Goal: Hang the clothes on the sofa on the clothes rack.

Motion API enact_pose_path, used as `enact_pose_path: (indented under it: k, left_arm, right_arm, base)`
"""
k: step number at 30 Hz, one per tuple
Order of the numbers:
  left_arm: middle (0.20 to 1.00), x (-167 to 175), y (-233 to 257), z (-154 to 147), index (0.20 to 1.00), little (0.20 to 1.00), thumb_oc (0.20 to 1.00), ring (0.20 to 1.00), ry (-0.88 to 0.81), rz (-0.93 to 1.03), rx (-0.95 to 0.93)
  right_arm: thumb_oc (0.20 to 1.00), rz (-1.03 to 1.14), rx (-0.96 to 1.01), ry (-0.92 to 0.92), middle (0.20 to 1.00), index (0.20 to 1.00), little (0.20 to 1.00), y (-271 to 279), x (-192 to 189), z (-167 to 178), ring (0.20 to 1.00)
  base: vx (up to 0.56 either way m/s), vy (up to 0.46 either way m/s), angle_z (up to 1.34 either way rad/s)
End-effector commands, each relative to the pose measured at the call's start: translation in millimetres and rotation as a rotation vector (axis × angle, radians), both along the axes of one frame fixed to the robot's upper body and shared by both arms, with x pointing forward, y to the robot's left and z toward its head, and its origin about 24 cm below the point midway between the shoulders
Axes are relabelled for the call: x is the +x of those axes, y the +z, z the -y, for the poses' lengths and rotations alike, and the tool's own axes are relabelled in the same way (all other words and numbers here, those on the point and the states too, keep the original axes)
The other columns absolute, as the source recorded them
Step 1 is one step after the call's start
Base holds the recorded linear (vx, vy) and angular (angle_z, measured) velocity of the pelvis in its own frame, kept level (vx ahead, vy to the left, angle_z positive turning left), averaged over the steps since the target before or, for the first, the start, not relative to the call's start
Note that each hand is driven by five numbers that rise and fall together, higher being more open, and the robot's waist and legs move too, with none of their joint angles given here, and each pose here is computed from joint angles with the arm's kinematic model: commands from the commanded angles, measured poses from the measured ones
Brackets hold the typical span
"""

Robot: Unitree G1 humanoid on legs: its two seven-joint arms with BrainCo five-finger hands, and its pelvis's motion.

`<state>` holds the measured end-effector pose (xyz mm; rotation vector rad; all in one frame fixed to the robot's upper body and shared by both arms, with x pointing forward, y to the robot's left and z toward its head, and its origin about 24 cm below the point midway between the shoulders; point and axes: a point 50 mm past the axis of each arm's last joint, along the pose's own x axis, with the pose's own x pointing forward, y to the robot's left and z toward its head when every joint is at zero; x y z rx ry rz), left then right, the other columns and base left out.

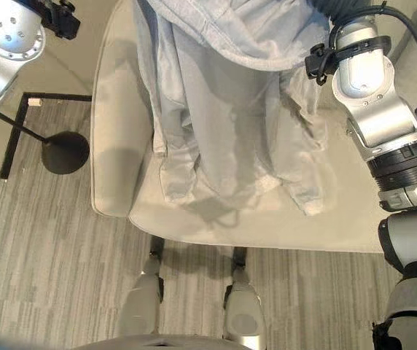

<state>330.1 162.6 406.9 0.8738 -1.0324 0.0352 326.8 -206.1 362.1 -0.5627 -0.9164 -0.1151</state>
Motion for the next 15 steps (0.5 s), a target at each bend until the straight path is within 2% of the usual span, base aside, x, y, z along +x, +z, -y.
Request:
enact_pose_path:
  k: [1,15]
  left_arm:
    - [0.2,15.3,-28.6,-20.0,0.2,0.2,0.2,0.2,0.071,-0.065,-0.024]
    - [0.2,8.7,-39.4,-34.8,0.2,0.2,0.2,0.2,0.102,-0.064,-0.026]
  right_arm:
    - [0.2,-0.015,0.022,-0.043,0.2,0.2,0.2,-20.4,4.7,10.9,0.2]
    - [0.2,0.011,-0.019,-0.187,0.2,0.2,0.2,-6.8,6.4,25.4,0.2]
  base:
    - [0.08,0.182,0.06]
    - [0.01,0.218,0.15]
